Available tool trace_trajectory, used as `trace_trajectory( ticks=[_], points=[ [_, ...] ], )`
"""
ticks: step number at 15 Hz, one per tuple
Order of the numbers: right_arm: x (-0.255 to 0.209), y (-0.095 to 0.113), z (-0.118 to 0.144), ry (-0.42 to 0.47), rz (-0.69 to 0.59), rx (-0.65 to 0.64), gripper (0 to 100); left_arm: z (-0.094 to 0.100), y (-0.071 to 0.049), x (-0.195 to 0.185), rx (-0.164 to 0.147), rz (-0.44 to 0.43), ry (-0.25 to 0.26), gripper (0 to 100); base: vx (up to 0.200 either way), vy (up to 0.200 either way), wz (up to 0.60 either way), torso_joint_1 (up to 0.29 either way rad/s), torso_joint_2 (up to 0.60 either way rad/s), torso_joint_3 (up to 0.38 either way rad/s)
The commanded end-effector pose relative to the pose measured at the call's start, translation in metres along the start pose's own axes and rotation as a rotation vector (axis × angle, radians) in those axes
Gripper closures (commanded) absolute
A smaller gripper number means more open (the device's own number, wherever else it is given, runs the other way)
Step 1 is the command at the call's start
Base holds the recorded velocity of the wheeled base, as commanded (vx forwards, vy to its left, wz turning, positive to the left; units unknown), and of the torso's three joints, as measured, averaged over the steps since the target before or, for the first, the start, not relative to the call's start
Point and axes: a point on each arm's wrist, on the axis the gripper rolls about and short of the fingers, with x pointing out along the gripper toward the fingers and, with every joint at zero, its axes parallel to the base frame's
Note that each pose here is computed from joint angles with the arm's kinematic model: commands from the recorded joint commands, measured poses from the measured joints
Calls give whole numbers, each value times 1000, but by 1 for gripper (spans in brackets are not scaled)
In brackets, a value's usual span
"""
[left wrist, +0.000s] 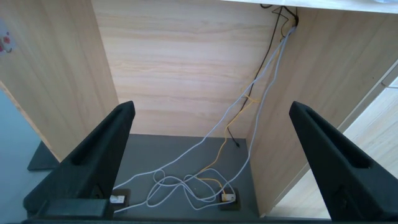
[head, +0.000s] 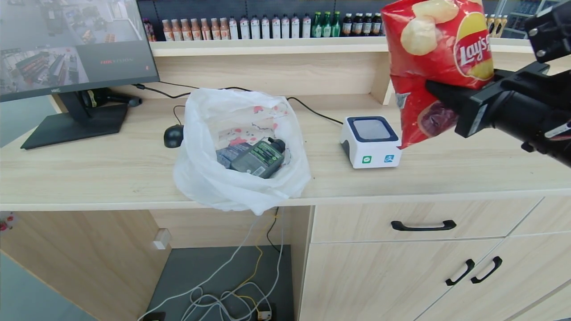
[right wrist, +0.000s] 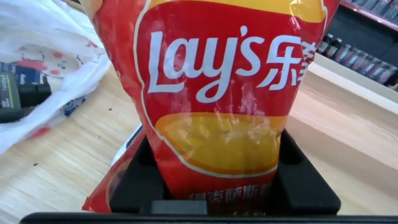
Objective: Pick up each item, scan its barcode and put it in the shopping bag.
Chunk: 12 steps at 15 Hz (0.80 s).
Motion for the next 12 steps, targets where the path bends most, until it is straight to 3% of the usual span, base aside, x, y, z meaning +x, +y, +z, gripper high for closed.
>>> trace_trajectory(
  ticks=[1, 2, 5, 9, 12],
  points=[
    [-26, 1, 14, -83, -5, 51, 100, 0, 0, 0, 0, 1, 0, 0, 0, 0, 0, 0, 0, 0],
    [-32, 4, 15, -126, -12, 78, 100, 0, 0, 0, 0, 1, 0, 0, 0, 0, 0, 0, 0, 0],
    [-37, 19, 8, -139, -16, 211, 100, 0, 0, 0, 0, 1, 0, 0, 0, 0, 0, 0, 0, 0],
    [-29, 28, -4, -100, -64, 385, 100, 0, 0, 0, 2, -1, 1, 0, 0, 0, 0, 0, 0, 0],
    [-22, 32, -12, -75, -59, 381, 100, 0, 0, 0, -3, 1, 1, 0, 0, 0, 0, 0, 0, 0]
  ],
)
